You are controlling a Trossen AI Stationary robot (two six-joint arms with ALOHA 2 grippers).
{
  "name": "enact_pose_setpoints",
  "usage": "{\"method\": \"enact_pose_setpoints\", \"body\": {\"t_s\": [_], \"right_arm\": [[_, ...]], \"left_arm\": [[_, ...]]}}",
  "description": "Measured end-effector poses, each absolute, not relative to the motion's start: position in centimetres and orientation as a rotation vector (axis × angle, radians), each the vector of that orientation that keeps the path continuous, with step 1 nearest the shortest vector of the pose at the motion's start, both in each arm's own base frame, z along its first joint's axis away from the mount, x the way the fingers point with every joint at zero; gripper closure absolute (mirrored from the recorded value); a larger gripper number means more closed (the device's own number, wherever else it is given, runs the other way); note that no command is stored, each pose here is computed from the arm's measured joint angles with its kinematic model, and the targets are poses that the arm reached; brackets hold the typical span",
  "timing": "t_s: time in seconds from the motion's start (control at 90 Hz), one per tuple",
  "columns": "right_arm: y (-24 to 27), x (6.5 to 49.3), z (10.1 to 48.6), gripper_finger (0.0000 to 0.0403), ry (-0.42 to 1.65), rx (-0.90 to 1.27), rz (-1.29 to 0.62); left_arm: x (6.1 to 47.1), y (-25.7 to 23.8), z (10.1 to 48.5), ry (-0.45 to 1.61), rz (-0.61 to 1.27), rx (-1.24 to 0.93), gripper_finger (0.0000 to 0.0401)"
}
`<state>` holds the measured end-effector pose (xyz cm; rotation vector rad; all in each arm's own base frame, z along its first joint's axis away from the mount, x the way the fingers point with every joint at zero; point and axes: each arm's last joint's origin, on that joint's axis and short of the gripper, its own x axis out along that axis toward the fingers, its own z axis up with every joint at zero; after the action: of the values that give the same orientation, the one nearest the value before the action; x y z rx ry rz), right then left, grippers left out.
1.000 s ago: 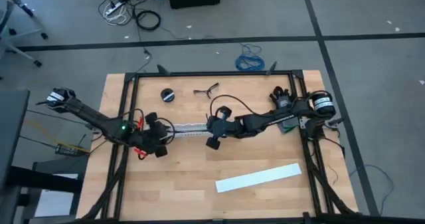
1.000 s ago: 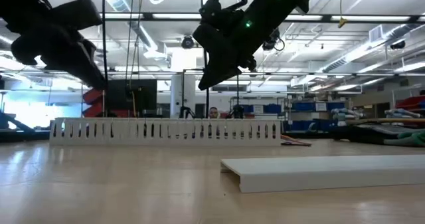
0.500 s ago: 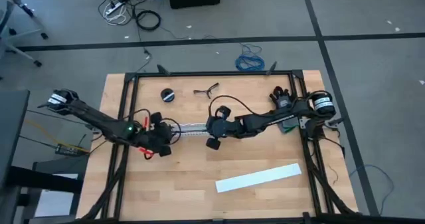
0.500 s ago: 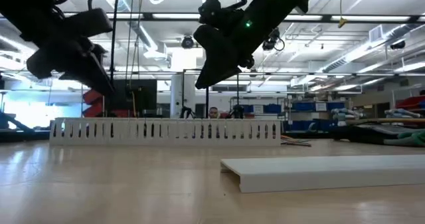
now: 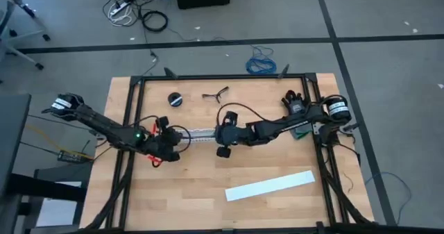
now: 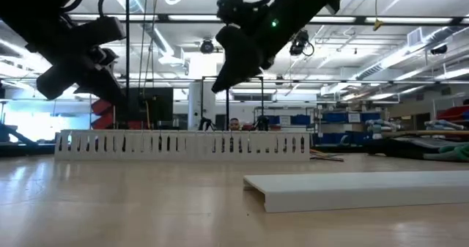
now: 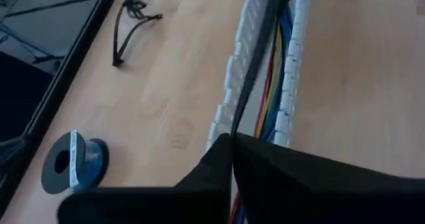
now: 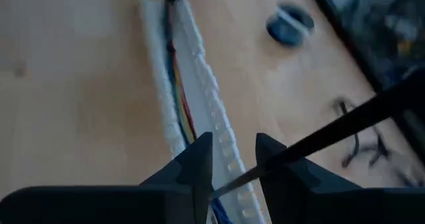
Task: Ziptie cables
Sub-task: Put the zip tied cable wires into the white cable duct
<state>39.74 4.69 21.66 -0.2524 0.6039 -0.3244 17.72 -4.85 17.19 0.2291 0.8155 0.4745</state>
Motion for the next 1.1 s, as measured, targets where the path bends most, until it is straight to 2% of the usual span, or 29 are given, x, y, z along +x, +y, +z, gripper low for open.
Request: {"method": "enact_pose_setpoints", "body": {"t_s": [0.2, 0.478, 0.556, 0.689, 0.767, 0.889, 0.933, 1.1], "right_arm": [[6.6, 39.2, 24.7, 0.0291, 0.485, -0.492, -0.315], [10.4, 36.6, 32.1, 0.0290, 0.200, -0.778, -0.557], [11.3, 35.2, 34.8, 0.0290, 0.086, -0.780, -0.626], [12.3, 33.3, 37.1, 0.0291, -0.051, -0.596, -0.622], [12.9, 33.3, 36.0, 0.0291, 0.008, -0.526, -0.501], [13.4, 34.9, 31.8, 0.0292, 0.154, -0.361, -0.070], [13.6, 35.9, 30.2, 0.0292, 0.181, -0.302, 0.027], [12.6, 40.9, 22.7, 0.0292, 0.235, -0.273, 0.011]], "left_arm": [[17.0, -4.6, 16.0, 0.829, 0.507, 0.187, 0.0401], [16.6, -4.4, 15.0, 0.828, 0.519, 0.169, 0.0401], [16.6, -4.4, 15.0, 0.829, 0.518, 0.171, 0.0401], [16.6, -4.4, 15.0, 0.829, 0.518, 0.172, 0.0401], [16.6, -4.4, 15.0, 0.820, 0.516, 0.179, 0.0401], [16.7, -4.4, 15.1, 0.813, 0.523, 0.189, 0.0401], [16.7, -4.3, 15.1, 0.812, 0.527, 0.190, 0.0401], [16.7, -4.1, 15.1, 0.817, 0.536, 0.183, 0.0401]]}}
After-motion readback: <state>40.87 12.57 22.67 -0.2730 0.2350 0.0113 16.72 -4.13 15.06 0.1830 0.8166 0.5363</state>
